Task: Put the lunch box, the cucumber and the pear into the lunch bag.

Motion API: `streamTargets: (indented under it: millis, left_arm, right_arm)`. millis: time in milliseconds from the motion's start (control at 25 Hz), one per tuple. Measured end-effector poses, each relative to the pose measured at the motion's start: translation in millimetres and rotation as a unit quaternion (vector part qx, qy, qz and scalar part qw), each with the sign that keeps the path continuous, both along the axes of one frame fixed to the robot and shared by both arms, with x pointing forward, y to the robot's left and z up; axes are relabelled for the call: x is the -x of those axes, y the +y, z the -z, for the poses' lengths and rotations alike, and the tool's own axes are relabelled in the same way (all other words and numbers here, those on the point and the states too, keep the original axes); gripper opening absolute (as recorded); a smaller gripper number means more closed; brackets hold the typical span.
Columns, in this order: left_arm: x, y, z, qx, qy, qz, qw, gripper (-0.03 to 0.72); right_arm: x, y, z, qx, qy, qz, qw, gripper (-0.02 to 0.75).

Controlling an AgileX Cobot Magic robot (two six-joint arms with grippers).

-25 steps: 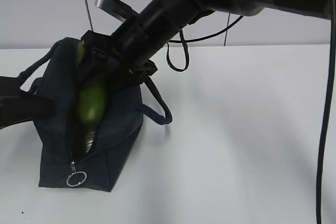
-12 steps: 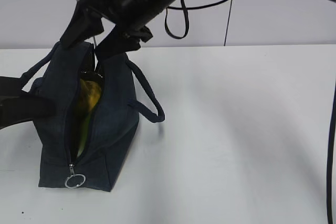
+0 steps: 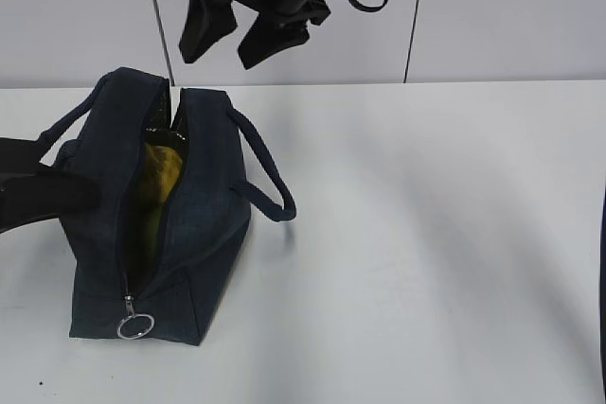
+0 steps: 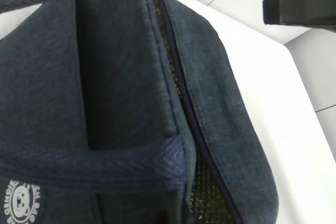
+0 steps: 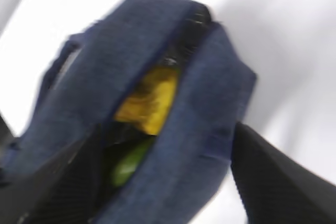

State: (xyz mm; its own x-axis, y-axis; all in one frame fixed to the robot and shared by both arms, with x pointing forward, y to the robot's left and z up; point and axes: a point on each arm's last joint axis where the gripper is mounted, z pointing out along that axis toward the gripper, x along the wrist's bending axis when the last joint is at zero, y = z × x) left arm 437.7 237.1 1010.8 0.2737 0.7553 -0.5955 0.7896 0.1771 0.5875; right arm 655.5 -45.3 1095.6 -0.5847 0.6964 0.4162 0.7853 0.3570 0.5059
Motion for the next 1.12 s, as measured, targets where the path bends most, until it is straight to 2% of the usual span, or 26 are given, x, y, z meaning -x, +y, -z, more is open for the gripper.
streamTargets:
  millis: [120, 440, 800, 920, 1120]
  left_arm:
    - [0, 0, 0, 0.000, 0.000, 0.000, 1.000, -0.018]
    - [0, 1, 0, -0.002, -0.001, -0.003, 1.000, -0.018]
    - [-1, 1, 0, -0.003, -0.002, -0.006, 1.000, -0.018]
    - [-1, 1, 0, -0.004, -0.002, -0.006, 1.000, -0.018]
    - [-1, 1, 0, -0.004, -0.002, -0.007, 1.000, -0.018]
  right_arm:
    - [-2, -4, 3, 0.024, -0.002, 0.017, 1.000, 0.584]
    - [3, 3, 3, 0.027, -0.001, 0.013, 1.000, 0.584]
    - [13, 9, 51, 0.069, 0.075, 0.001, 0.995, 0.582]
    - [15, 8, 59, 0.076, 0.085, -0.002, 0.993, 0.543]
    - [16, 9, 59, 0.068, 0.086, -0.013, 0.994, 0.409]
